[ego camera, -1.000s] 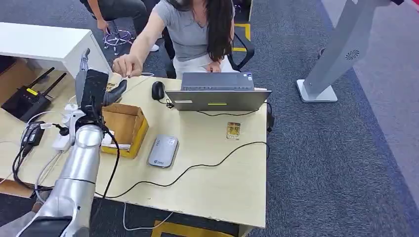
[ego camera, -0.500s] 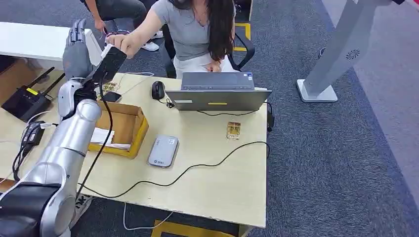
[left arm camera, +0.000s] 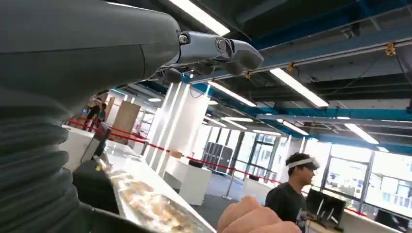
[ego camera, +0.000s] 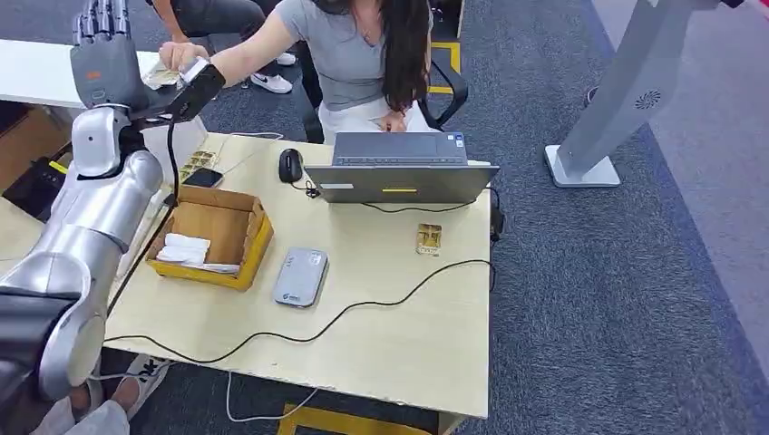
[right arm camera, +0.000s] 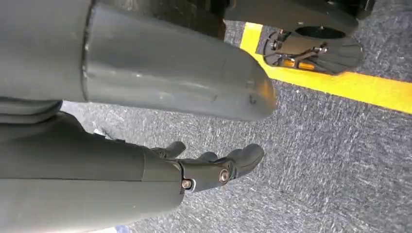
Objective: Pass the card to the sensor for recognition and then transmit it.
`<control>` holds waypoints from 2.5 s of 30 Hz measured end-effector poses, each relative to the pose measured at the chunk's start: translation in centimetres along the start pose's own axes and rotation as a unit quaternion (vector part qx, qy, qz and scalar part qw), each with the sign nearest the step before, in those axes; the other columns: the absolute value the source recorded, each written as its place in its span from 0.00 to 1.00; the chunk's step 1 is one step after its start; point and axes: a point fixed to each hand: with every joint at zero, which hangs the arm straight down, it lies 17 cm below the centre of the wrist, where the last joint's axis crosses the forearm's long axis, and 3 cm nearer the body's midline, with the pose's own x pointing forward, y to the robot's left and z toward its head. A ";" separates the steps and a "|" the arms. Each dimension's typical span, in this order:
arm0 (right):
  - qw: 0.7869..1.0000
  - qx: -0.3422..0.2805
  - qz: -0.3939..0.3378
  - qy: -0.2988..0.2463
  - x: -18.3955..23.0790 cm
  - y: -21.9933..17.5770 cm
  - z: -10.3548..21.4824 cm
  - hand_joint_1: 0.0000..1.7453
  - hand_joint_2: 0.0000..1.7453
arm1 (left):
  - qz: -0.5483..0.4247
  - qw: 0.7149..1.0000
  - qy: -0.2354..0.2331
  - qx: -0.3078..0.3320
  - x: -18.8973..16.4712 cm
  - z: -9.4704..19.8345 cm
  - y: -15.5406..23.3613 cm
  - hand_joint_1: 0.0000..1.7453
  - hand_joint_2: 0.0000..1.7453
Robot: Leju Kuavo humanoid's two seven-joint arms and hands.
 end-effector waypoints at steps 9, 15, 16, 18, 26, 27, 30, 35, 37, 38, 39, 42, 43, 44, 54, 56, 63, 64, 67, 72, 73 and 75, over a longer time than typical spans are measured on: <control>1.000 0.003 0.010 -0.002 0.0 0.2 0.0 0.00 0.00 | -0.003 1.000 0.000 -0.010 -0.5 0.3 -0.7 1.00 1.00; 1.000 0.003 0.012 -0.003 0.0 0.2 0.0 0.00 0.00 | -0.003 1.000 0.002 -0.014 -0.8 0.3 -0.9 1.00 1.00; 1.000 0.003 0.013 -0.003 0.0 0.2 0.0 0.00 0.00 | -0.003 1.000 0.001 -0.016 -0.8 0.4 -1.0 1.00 1.00; 1.000 0.003 0.013 -0.003 0.0 0.2 0.0 0.00 0.00 | 0.000 1.000 -0.001 -0.016 -0.7 0.4 -1.0 1.00 1.00; 1.000 0.004 0.013 -0.005 0.0 0.6 0.1 0.00 0.00 | 0.030 0.998 -0.040 -0.048 2.1 4.1 -4.5 1.00 1.00; 1.000 0.004 0.013 -0.005 0.0 0.6 0.1 0.00 0.00 | 0.033 0.997 -0.045 -0.055 2.7 5.1 -5.3 1.00 1.00; 1.000 0.004 0.009 -0.005 -0.3 0.7 0.1 0.00 0.00 | 0.048 0.994 -0.073 -0.070 5.4 8.3 -7.0 1.00 1.00; 1.000 0.002 0.003 -0.003 -0.8 0.7 0.1 0.00 0.00 | 0.069 0.988 -0.108 -0.089 9.6 13.1 -8.4 1.00 1.00; 1.000 0.001 0.000 -0.001 -0.9 0.7 0.1 0.00 0.00 | 0.075 0.986 -0.117 -0.090 10.4 13.9 -8.3 1.00 1.00; 1.000 0.000 -0.001 -0.001 -1.0 0.7 0.1 0.00 0.00 | 0.078 0.985 -0.121 -0.092 10.9 14.3 -8.3 1.00 1.00; 1.000 0.000 -0.002 -0.001 -1.0 0.7 0.1 0.00 0.00 | 0.081 0.984 -0.126 -0.094 11.4 14.8 -8.3 1.00 1.00; 1.000 0.000 -0.005 0.000 -1.1 0.6 0.1 0.00 0.00 | 0.090 0.981 -0.138 -0.098 12.7 16.0 -8.2 1.00 1.00; 1.000 0.000 -0.005 0.000 -1.1 0.7 0.1 0.00 0.00 | 0.093 0.981 -0.140 -0.100 13.0 16.3 -8.2 1.00 1.00; 1.000 0.000 -0.007 -0.001 -1.2 0.6 0.1 0.00 0.00 | 0.095 0.980 -0.141 -0.100 13.2 16.5 -8.1 1.00 1.00; 1.000 0.000 -0.017 0.001 -1.4 0.6 0.1 0.00 0.00 | 0.083 0.970 -0.147 -0.176 14.5 18.9 -10.8 1.00 1.00; 1.000 -0.001 -0.025 0.002 -1.5 0.6 0.1 0.00 0.00 | 0.068 0.965 -0.150 -0.206 14.6 20.3 -12.2 1.00 1.00; 0.999 -0.001 -0.044 0.009 -2.2 0.6 0.1 0.00 0.00 | 0.044 0.945 -0.170 -0.275 15.3 25.3 -14.8 1.00 1.00; 0.999 -0.001 -0.047 0.010 -2.2 0.6 0.1 0.00 0.00 | 0.041 0.943 -0.174 -0.280 15.3 25.9 -15.0 1.00 1.00; 0.999 -0.001 -0.049 0.009 -2.2 0.6 0.1 0.00 0.00 | 0.038 0.940 -0.179 -0.288 15.4 26.7 -15.2 1.00 1.00; 0.999 -0.002 -0.048 0.004 -2.1 0.6 0.1 0.00 0.00 | 0.035 0.935 -0.186 -0.299 15.7 27.8 -15.7 1.00 1.00; 0.999 -0.002 -0.047 0.004 -2.1 0.6 0.1 0.00 0.00 | 0.035 0.935 -0.186 -0.301 15.7 28.0 -15.8 1.00 1.00; 0.999 -0.002 -0.045 0.003 -2.0 0.6 0.1 0.00 0.00 | 0.033 0.932 -0.188 -0.309 15.8 28.4 -16.0 1.00 1.00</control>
